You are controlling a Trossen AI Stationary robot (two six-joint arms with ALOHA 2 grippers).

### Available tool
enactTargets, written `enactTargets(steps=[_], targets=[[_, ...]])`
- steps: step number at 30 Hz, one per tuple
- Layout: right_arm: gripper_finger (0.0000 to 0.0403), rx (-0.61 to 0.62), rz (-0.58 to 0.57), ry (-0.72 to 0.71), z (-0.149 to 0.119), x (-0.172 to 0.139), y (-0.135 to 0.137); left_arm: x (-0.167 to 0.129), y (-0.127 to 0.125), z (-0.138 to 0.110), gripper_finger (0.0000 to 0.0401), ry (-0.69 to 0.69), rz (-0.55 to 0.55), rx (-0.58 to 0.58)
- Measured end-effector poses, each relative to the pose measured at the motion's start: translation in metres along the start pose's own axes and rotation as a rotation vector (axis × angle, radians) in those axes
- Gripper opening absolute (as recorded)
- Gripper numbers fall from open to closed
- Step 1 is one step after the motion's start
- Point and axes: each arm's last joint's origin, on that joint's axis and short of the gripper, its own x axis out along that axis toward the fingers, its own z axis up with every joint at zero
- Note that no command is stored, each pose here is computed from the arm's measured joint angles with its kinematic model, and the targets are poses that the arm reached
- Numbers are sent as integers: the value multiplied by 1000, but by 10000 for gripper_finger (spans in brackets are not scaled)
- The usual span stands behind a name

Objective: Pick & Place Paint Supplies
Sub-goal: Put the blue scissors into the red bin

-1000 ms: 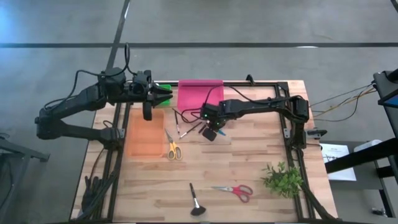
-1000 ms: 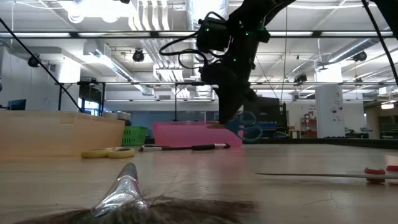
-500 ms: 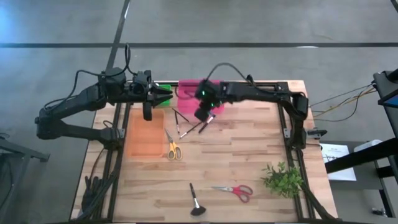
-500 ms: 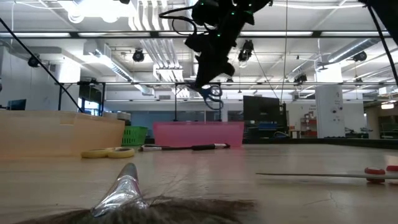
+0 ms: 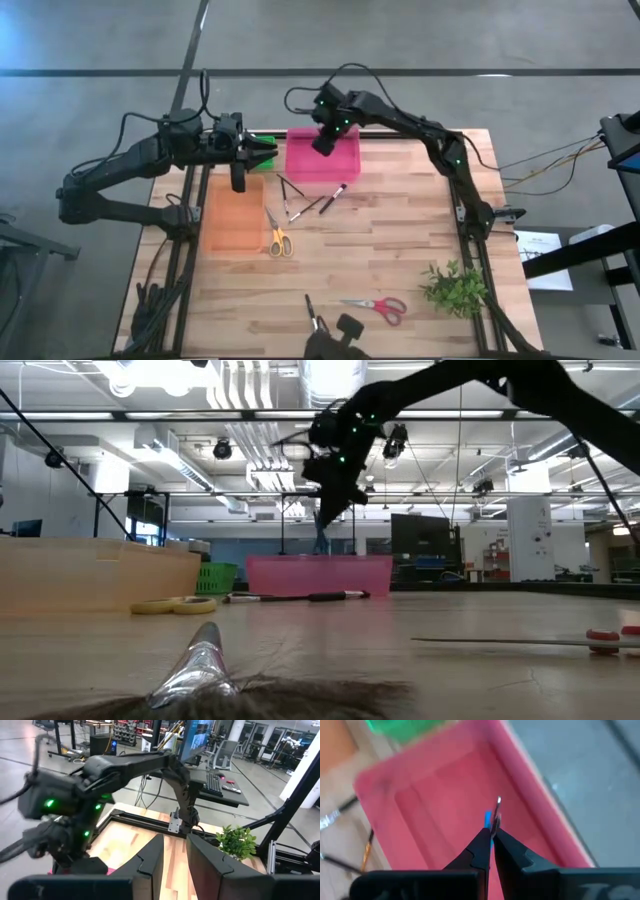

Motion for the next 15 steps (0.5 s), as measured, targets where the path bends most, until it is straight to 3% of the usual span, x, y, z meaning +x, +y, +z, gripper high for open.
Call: enactTargets(steps=[9,15], targets=[[17,-36,22,119,-11,23,6,0,0,0,92,0,3,-3],[18,-29,17,79,-9,7,7,0,0,0,92,0,3,-3]])
